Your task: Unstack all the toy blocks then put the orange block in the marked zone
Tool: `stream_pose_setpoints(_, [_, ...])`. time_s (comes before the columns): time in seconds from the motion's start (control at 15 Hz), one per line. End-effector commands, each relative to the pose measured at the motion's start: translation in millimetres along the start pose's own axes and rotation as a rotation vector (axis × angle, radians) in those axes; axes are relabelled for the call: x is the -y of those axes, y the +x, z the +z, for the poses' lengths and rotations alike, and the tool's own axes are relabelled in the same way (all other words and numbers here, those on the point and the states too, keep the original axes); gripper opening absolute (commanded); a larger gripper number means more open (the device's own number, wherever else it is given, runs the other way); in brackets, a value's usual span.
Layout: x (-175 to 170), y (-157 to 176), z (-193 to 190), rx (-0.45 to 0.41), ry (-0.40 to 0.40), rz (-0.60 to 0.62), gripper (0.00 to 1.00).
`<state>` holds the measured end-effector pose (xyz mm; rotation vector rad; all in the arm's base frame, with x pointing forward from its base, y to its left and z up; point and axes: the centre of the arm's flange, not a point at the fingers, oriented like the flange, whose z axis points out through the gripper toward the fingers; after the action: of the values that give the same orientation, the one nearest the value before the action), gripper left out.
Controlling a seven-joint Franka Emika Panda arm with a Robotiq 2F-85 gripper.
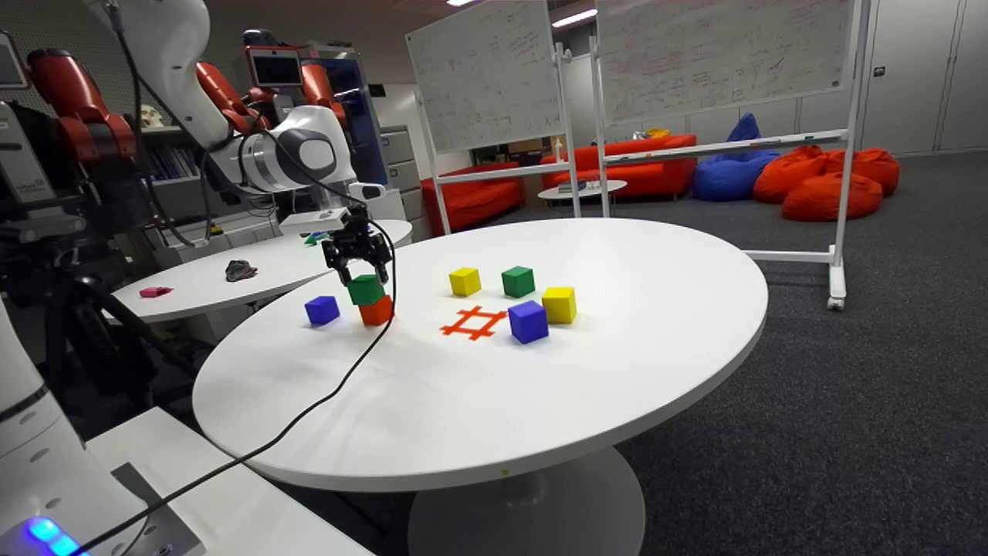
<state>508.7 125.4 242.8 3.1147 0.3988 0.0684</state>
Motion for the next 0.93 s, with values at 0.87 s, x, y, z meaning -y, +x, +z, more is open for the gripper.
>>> stream_pose_setpoints(0.87, [-6.5, 1.3, 17.2, 0.044, 0.008, 0.024, 1.0])
